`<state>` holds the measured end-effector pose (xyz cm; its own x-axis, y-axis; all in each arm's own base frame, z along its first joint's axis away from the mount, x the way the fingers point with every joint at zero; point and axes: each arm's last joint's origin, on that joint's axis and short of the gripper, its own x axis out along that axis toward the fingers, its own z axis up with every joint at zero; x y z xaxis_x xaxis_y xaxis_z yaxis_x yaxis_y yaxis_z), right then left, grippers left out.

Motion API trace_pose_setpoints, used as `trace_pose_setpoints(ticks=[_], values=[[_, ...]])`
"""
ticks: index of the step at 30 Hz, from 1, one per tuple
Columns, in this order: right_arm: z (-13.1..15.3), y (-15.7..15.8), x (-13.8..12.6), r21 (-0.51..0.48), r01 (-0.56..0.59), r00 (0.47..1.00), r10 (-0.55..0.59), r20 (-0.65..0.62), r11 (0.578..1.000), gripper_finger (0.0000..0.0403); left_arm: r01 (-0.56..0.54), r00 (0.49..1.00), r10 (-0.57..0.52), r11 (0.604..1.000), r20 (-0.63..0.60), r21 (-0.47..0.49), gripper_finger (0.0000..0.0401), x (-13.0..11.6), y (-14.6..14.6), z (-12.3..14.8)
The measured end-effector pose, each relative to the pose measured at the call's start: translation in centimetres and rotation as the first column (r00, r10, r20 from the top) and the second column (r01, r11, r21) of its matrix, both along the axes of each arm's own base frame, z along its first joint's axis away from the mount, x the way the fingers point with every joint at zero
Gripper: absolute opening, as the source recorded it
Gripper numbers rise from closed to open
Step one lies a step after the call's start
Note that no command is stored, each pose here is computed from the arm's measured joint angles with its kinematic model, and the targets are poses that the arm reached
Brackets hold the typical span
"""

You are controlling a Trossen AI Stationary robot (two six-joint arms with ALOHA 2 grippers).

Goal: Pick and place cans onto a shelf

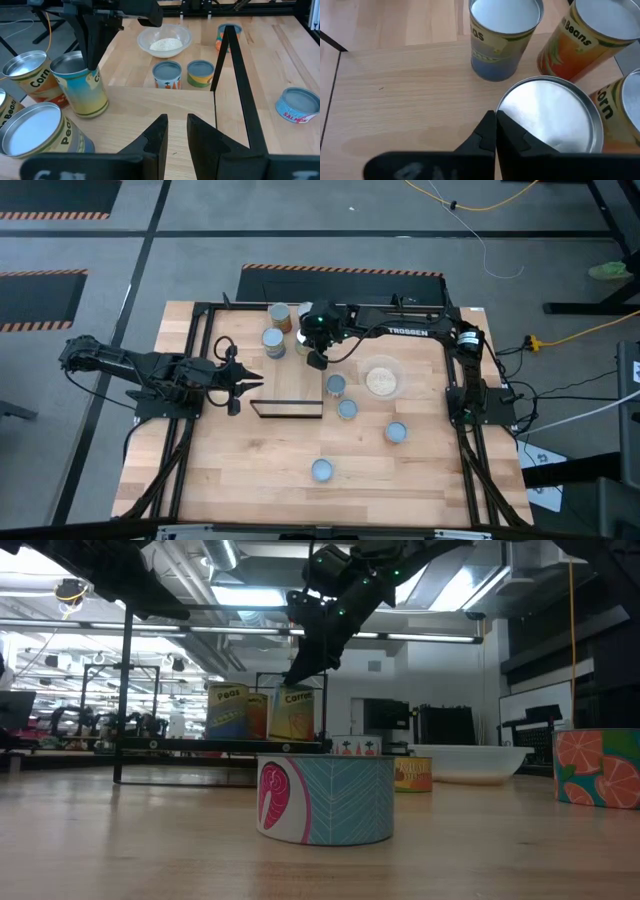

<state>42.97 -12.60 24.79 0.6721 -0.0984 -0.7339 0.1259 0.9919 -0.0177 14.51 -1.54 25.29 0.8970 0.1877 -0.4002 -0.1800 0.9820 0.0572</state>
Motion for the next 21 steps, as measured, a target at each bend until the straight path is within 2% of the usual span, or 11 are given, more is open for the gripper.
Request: trace_pose_setpoints(ticks=[15,21], values=[[-0.06,0.05,-0.08,0.022,0.016,1.0,-0.016,-0.01,1.0,0.0003,0.0,1.0,0.0,1.0,0.0,0.001,0.0065,0.0,0.0,0.0],[-0.07,0.05,-0.1,0.023,0.018,1.0,-0.018,-0.012,1.0,0.0025,0.0,1.0,0.0,1.0,0.0,0.001,0.0065,0.0,0.0,0.0]])
